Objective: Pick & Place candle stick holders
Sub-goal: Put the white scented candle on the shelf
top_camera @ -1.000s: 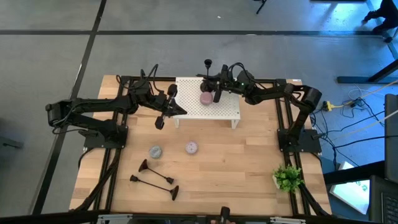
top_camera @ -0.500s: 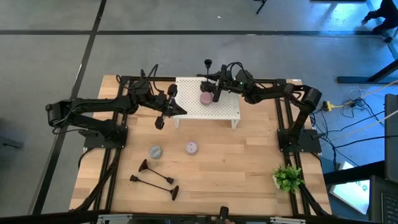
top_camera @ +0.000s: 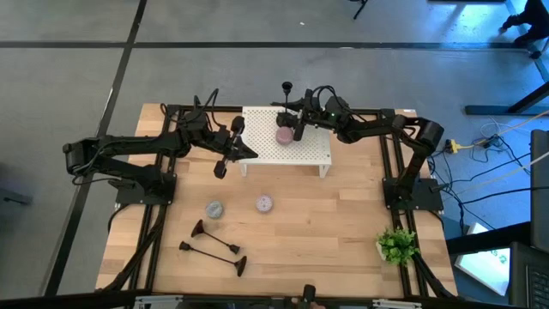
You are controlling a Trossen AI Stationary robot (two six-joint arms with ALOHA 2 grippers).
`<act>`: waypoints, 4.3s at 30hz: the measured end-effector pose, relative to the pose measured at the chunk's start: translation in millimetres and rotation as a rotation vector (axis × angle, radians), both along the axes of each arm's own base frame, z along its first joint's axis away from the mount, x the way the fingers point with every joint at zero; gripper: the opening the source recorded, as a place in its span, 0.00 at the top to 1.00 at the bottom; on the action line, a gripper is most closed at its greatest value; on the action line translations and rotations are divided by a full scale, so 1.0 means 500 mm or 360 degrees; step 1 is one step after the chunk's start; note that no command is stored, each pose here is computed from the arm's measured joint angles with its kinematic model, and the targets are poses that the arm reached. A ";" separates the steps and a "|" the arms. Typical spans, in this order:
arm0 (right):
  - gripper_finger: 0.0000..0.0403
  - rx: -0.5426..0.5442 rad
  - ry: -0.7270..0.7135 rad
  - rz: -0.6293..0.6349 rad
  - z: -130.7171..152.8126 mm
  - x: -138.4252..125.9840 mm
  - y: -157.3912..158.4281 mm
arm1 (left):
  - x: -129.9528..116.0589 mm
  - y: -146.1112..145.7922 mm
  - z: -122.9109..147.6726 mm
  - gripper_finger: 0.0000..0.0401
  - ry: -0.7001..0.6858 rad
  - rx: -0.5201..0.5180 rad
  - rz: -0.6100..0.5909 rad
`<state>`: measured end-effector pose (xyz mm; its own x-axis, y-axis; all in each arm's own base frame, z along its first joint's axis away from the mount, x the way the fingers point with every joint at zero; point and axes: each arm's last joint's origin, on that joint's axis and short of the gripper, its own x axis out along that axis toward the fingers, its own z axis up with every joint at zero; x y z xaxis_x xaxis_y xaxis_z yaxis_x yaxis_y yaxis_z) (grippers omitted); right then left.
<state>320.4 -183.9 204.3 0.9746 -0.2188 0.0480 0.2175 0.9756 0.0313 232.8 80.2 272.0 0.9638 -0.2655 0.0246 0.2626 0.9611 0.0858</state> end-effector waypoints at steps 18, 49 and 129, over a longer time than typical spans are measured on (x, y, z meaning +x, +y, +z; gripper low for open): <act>0.38 0.0016 0.0048 -0.0104 0.026 -0.004 0.016 | 0.000 0.000 0.000 0.99 0.0000 0.0001 0.0000; 0.26 0.0158 0.0241 -0.0209 0.026 -0.013 0.028 | 0.005 -0.017 0.002 0.99 -0.0010 -0.0006 -0.0057; 0.26 0.0026 0.0252 0.0528 0.179 -0.195 0.386 | 0.031 -0.209 0.017 0.99 -0.0099 -0.0107 -0.0315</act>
